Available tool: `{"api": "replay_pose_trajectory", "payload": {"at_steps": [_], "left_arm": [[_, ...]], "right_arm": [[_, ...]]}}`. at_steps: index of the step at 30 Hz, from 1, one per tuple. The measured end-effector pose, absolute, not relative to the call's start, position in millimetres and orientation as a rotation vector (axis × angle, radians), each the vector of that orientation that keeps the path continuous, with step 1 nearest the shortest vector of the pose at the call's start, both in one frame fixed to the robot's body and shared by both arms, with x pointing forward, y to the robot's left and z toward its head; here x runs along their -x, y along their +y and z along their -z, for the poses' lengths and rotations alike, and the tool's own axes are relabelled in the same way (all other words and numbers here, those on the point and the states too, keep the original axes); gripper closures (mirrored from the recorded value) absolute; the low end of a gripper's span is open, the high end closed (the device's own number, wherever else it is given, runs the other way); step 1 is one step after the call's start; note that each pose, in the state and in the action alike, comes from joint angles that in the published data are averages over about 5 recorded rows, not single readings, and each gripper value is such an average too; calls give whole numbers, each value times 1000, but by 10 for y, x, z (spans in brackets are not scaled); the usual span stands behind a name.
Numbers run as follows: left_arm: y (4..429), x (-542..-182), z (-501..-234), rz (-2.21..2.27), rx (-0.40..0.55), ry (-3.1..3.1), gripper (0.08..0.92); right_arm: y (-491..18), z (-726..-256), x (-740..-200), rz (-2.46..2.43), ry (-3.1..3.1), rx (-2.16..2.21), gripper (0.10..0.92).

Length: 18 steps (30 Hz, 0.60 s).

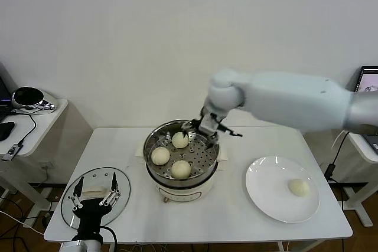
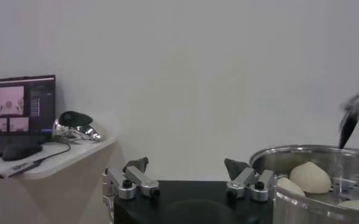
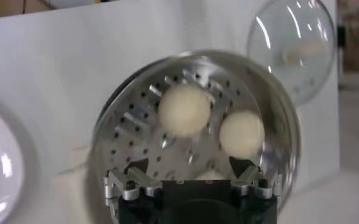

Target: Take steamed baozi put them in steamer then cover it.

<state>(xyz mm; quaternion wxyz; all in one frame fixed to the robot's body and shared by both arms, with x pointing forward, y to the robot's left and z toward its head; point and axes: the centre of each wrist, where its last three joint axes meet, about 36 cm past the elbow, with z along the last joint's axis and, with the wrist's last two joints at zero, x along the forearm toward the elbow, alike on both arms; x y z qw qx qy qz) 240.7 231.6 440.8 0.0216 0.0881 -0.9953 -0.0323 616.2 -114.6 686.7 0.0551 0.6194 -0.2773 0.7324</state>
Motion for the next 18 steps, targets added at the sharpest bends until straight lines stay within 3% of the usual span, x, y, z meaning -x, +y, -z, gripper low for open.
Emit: {"api": "replay_pose_trajectory", "payload": {"at_steps": [8,18], "left_arm": [[2317,-2419,-4412,110,-246,-3083,177],[2306,-2418,-4369,120,-230,-3072,177]], "right_arm": [[-2087,-6896,-5984,-1985,-1156,-1591,200],[-3206,-6401,-5689,-1719,-1341,-1349,200]]}}
